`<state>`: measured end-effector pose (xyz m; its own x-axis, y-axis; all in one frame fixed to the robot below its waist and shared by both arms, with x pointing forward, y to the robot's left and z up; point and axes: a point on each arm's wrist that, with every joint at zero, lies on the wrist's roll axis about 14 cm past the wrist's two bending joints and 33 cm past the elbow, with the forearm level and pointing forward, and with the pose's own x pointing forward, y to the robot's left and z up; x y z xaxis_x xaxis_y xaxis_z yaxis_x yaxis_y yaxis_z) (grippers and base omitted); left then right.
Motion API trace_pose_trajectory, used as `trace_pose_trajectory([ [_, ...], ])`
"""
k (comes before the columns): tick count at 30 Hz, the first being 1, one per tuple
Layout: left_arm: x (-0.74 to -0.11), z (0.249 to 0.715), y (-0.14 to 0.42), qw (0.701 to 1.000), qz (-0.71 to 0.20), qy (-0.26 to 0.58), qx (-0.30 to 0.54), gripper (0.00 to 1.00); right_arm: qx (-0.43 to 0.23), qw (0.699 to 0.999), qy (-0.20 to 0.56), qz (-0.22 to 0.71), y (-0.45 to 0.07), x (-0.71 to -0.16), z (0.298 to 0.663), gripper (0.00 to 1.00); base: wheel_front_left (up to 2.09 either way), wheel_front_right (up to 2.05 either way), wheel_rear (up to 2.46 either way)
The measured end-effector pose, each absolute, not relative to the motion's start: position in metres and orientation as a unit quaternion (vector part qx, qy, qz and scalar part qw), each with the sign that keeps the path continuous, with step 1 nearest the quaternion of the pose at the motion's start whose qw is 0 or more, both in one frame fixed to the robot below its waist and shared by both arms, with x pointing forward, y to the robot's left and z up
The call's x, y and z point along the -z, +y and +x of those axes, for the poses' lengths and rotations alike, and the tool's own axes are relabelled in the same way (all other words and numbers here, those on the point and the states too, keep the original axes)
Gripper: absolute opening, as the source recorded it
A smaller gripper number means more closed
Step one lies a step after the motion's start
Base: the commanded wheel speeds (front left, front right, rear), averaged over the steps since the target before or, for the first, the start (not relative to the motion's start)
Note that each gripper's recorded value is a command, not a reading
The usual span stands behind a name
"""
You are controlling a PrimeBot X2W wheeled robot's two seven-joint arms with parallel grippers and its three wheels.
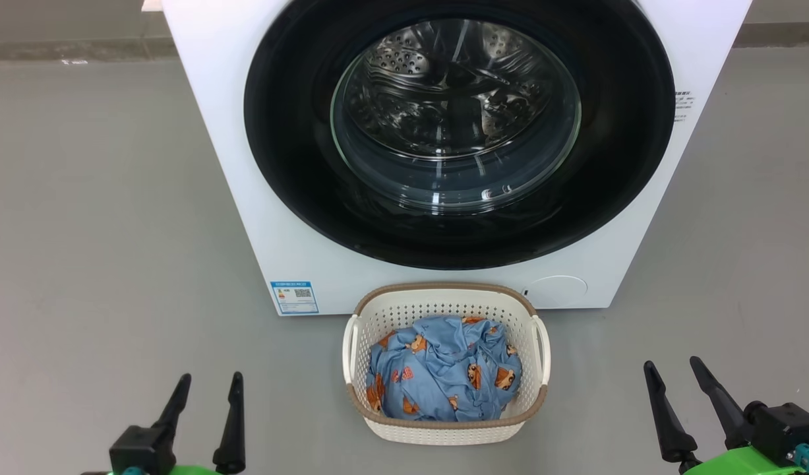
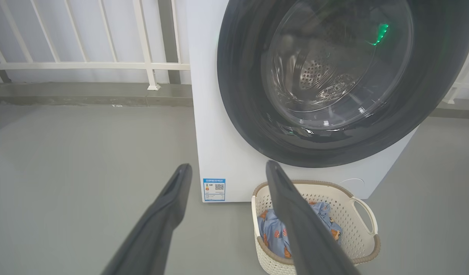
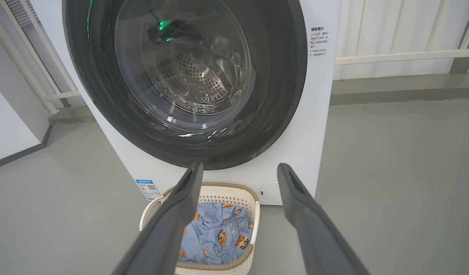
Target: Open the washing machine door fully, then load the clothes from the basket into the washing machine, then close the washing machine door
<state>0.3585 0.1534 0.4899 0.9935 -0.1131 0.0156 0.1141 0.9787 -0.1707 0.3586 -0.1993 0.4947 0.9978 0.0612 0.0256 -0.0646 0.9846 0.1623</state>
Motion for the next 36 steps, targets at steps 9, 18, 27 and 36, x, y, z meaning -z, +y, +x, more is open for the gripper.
trace_pose_trajectory([
  [9, -0.4932, 0.3574, 0.149, 0.997, -0.034, -0.015, 0.071, 1.0, -0.044, 0.998, -0.022, 0.034, -0.1964, -0.499, 0.3584, 1.0, 0.0, 0.0, 0.0],
  [18, -0.4935, 0.3564, 0.1509, 0.997, -0.032, -0.017, 0.069, 1.0, -0.044, 0.998, -0.023, 0.032, -0.1966, -0.4995, 0.358, 1.0, 0.0, 0.0, 0.0],
  [27, -0.4925, 0.3562, 0.1535, 0.997, -0.035, -0.015, 0.065, 1.0, -0.043, 0.998, -0.024, 0.032, -0.1969, -0.5001, 0.3581, 1.0, 0.0, 0.0, 0.0],
  [36, -0.49, 0.3564, 0.1557, 0.997, -0.039, -0.011, 0.061, 1.0, -0.041, 0.998, -0.023, 0.032, -0.1983, -0.4995, 0.3579, 1.0, 0.0, 0.0, 0.0],
])
